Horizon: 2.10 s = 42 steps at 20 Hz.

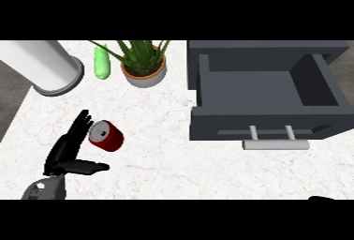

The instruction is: Pick up the can, place it into the drawer and close the drawer

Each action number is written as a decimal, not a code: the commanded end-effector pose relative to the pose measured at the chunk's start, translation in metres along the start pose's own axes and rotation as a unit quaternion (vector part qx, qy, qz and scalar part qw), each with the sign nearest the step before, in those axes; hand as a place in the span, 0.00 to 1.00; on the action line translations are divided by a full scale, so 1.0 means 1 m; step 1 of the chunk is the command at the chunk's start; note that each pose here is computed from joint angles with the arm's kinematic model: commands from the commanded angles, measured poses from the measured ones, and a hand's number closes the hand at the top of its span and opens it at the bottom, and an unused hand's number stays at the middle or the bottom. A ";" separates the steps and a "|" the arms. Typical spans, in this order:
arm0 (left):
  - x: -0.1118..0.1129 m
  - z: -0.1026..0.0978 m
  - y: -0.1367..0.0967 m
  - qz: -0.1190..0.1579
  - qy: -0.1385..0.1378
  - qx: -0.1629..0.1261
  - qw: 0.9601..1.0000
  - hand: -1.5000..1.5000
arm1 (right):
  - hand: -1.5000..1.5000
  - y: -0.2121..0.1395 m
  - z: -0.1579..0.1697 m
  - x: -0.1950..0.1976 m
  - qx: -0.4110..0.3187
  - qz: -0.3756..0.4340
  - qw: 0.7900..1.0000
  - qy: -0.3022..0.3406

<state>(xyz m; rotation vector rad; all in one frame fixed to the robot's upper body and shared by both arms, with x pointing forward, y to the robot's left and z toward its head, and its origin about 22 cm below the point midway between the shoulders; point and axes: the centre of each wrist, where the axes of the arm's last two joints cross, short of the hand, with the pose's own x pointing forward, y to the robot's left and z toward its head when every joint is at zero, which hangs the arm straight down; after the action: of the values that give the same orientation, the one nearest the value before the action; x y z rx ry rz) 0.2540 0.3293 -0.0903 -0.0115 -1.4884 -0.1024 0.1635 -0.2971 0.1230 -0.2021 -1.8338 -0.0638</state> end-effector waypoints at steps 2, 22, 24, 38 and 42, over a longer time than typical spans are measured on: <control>-0.011 -0.018 -0.006 0.002 0.012 0.009 1.000 0.00 | 0.00 0.004 -0.010 0.008 -0.001 0.002 1.000 0.003; -0.019 -0.054 -0.033 0.011 0.001 -0.069 0.998 0.00 | 0.00 -0.004 -0.015 0.017 -0.001 0.010 1.000 -0.008; -0.031 -0.041 -0.021 0.036 -0.003 -0.080 0.996 1.00 | 0.00 0.012 -0.001 0.012 -0.001 -0.003 1.000 -0.012; 0.012 -0.097 -0.061 0.078 -0.041 -0.077 0.993 1.00 | 0.00 -0.005 -0.008 0.021 -0.007 0.024 1.000 -0.015; -0.009 -0.085 -0.099 0.087 -0.033 0.052 0.994 1.00 | 0.00 -0.009 -0.006 0.015 -0.004 0.017 1.000 -0.017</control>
<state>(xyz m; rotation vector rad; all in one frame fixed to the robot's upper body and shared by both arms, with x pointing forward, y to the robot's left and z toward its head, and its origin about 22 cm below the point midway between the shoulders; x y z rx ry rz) 0.3249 0.2505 -0.1121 -0.1752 -1.5645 -0.0207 0.1666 -0.3012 0.1415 -0.2388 -1.8628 -0.0489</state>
